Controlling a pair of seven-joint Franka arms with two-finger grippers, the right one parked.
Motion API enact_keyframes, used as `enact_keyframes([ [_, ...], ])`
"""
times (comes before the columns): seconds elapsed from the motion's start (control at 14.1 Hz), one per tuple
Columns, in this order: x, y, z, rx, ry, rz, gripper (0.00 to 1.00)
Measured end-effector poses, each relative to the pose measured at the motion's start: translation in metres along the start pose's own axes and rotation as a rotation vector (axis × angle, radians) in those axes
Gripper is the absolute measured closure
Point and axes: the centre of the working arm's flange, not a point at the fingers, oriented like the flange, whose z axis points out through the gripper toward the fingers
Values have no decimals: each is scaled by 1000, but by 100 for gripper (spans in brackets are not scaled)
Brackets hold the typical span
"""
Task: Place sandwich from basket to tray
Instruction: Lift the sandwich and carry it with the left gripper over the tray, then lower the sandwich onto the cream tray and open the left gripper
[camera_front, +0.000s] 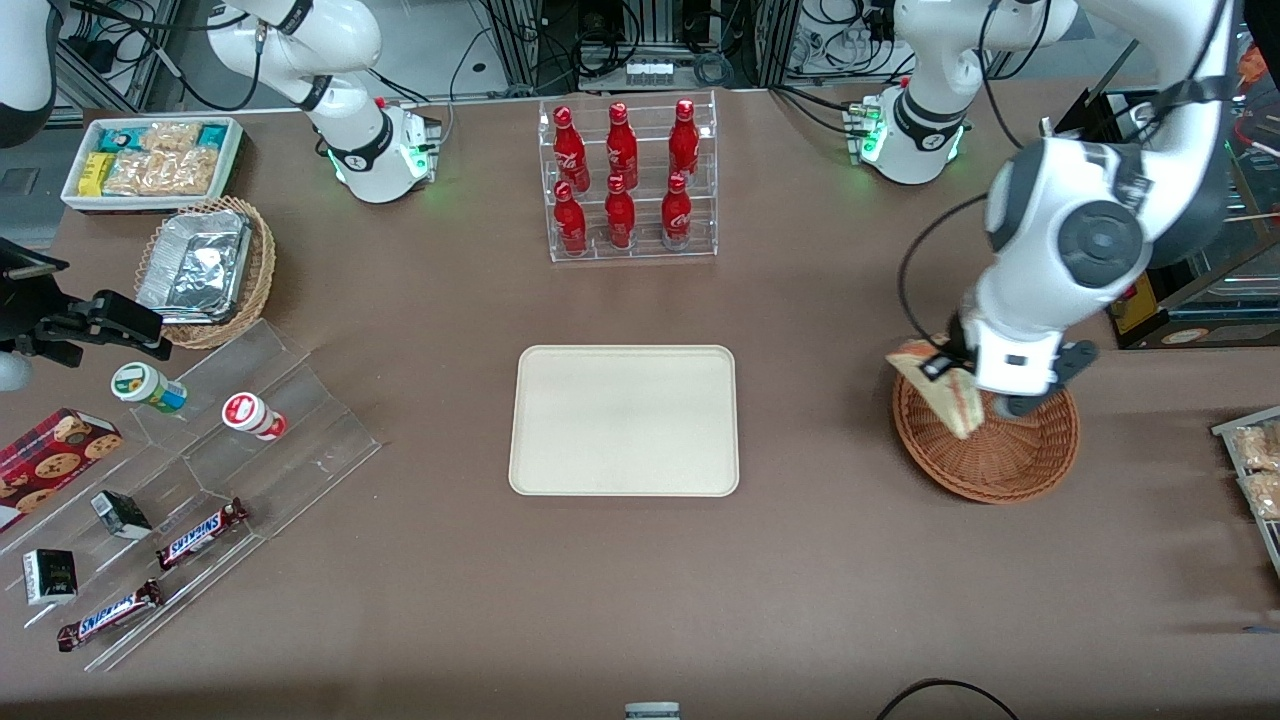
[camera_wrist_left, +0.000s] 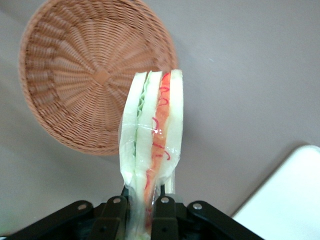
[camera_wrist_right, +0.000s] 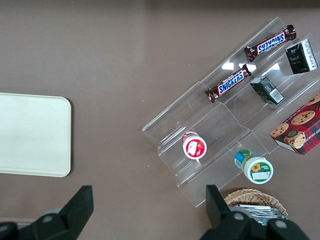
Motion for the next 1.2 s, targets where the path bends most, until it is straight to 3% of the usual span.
enact_keyframes([
  [0.43,-92,101,7,-3,14,227,83],
  [0.78,-139,187,57,-53,36,359,85],
  [0.99,-160,213,105,-41,73,434,85],
  [1.2,-176,226,138,-32,72,471,85],
])
